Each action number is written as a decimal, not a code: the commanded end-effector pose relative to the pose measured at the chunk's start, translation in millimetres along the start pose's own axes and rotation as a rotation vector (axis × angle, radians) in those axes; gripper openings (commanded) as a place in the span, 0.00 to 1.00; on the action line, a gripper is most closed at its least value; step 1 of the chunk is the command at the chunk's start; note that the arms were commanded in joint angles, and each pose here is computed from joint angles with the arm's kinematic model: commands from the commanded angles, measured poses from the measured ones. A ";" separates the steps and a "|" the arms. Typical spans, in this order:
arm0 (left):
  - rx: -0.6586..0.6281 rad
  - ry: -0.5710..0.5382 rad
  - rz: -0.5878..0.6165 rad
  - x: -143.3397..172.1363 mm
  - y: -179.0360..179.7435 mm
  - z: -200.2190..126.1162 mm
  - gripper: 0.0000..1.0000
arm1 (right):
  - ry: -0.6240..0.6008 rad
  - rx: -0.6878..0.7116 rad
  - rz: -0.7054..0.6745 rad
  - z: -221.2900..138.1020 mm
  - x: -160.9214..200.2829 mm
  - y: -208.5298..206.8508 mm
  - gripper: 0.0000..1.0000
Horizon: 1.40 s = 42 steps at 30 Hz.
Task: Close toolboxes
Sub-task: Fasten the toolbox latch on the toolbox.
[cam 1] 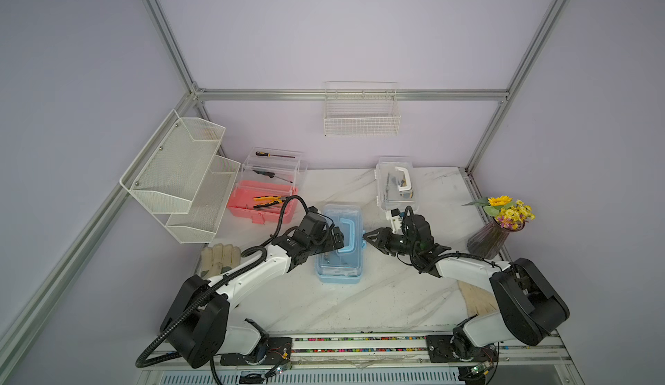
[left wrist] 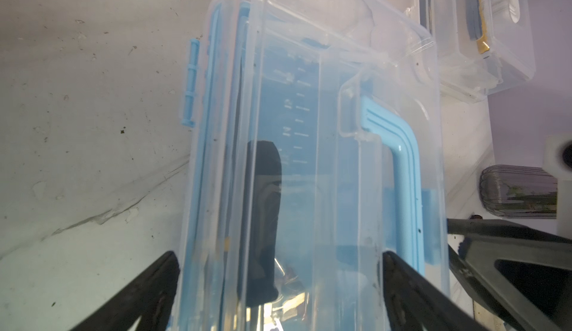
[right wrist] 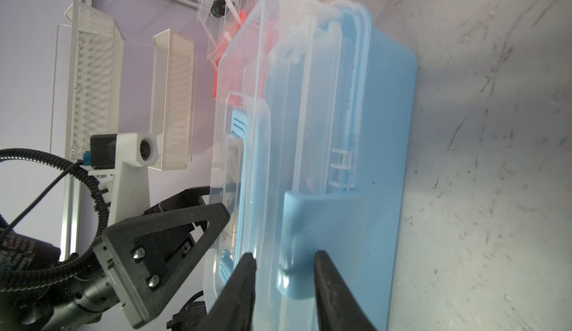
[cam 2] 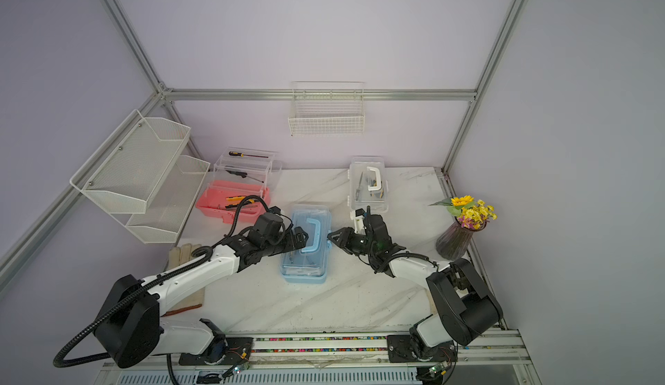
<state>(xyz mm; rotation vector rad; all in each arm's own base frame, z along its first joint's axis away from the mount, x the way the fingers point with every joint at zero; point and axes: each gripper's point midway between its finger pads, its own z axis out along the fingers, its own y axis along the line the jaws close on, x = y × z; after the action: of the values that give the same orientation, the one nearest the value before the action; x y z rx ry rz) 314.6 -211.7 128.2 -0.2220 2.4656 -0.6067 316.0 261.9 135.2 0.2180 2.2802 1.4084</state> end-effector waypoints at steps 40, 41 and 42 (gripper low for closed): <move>0.136 0.003 -0.015 0.8 -64.6 -11.7 0.98 | 0.079 0.334 -0.144 17.4 28.8 -9.5 0.20; 0.138 0.003 -0.013 0.9 -65.8 -11.8 0.98 | 0.082 0.342 -0.148 18.5 29.9 -10.1 0.20; 0.137 0.003 -0.015 0.5 -65.7 -11.7 0.98 | 0.086 0.348 -0.148 19.8 31.5 -11.0 0.19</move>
<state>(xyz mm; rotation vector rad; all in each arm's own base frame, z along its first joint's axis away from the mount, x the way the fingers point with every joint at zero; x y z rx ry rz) 306.0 -216.1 125.2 -0.2358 2.4843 -0.5204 325.7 269.9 132.1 0.1707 2.4119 0.9676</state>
